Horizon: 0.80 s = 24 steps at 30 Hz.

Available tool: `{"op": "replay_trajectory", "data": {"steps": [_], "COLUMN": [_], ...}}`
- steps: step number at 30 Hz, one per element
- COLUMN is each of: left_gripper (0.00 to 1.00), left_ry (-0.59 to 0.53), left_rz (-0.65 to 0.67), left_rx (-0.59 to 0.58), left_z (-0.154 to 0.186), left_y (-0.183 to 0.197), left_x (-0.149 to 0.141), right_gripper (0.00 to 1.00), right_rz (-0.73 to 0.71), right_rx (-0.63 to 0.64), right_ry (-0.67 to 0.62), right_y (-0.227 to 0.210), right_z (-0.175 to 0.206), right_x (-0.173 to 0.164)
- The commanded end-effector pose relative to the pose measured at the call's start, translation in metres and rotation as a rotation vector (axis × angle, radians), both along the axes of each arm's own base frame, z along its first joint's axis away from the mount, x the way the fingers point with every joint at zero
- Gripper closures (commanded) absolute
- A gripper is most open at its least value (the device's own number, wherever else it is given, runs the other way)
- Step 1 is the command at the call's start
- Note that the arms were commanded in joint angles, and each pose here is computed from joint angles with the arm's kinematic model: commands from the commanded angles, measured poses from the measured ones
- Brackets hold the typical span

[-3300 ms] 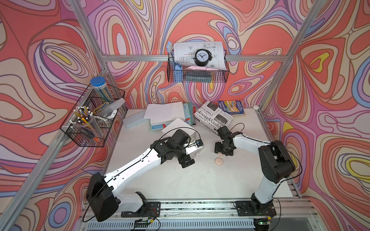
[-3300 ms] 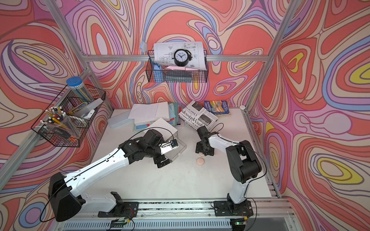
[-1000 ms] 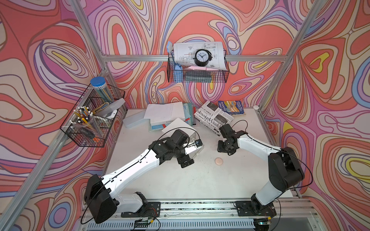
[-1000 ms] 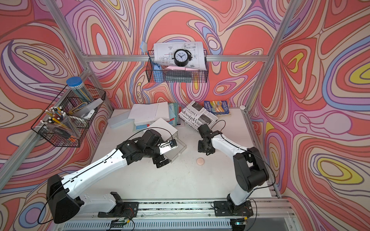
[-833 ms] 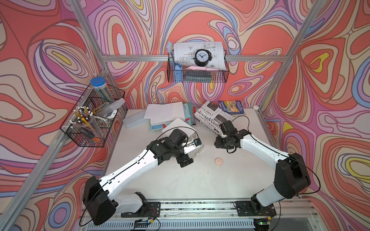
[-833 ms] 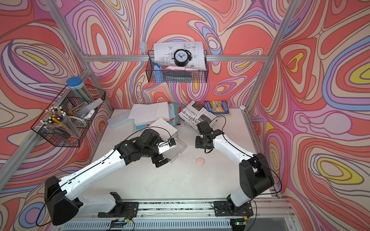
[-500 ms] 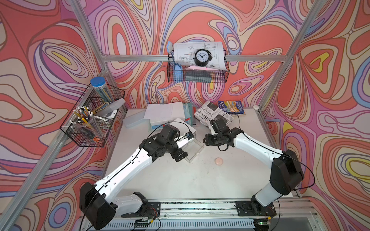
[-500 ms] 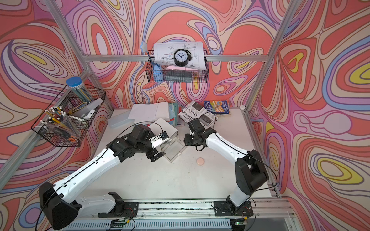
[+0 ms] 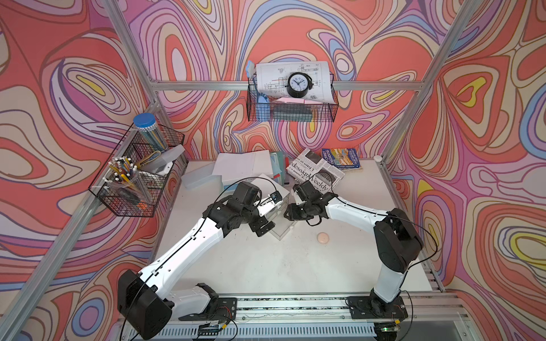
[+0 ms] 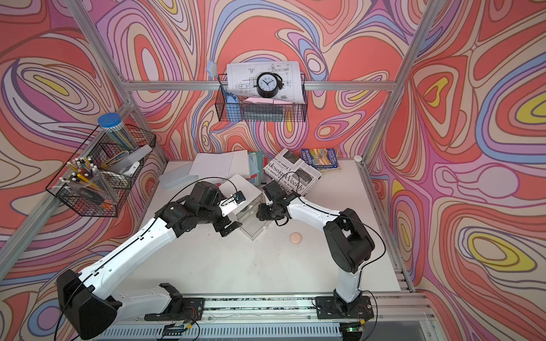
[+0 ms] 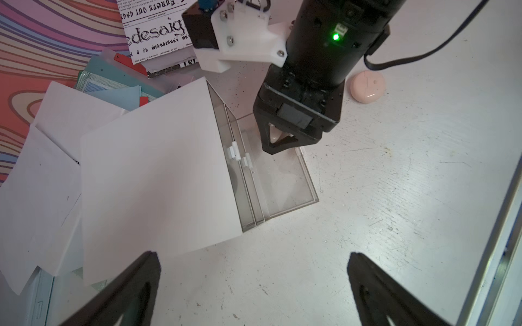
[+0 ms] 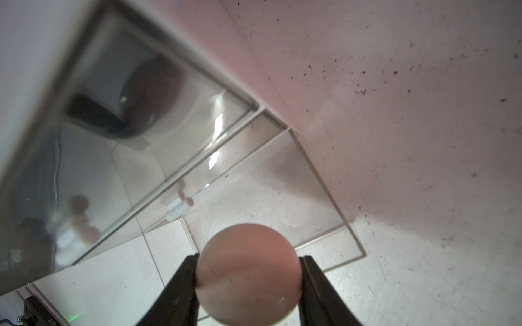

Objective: Put the bluetooth earphones in the drawer according to color
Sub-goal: Place the bluetooth earphone in the drawer.

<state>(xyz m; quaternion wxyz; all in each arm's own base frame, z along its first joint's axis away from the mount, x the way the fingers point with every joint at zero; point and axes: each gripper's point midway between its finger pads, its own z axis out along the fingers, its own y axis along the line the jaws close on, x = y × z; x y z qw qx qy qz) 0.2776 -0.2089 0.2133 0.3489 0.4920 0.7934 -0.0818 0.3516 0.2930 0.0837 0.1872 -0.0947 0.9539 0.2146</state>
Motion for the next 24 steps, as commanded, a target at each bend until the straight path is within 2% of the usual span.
{"op": "replay_trajectory", "data": {"steps": [1, 12, 20, 24], "left_gripper": [0.01, 0.01, 0.01, 0.01], "left_ry": [0.005, -0.007, -0.011, -0.012], "left_rz": [-0.011, -0.011, -0.011, -0.012], "left_rx": [-0.006, -0.009, -0.012, -0.013], "left_z": [0.002, 0.006, 0.008, 0.009], "left_y": [0.001, 0.003, 0.003, 0.003], "left_x": [-0.005, -0.007, -0.007, -0.008], "right_gripper": [0.97, 0.45, 0.31, 0.28], "right_rz": [0.0, -0.029, -0.043, -0.046], "right_rx": [0.038, 0.021, 0.039, 0.041], "right_ry": [-0.014, -0.008, 0.002, -0.01], "right_y": [0.012, 0.011, 0.012, 0.012], "right_z": [0.006, -0.003, -0.01, -0.005], "right_x": [0.008, 0.012, 0.011, 0.012]}}
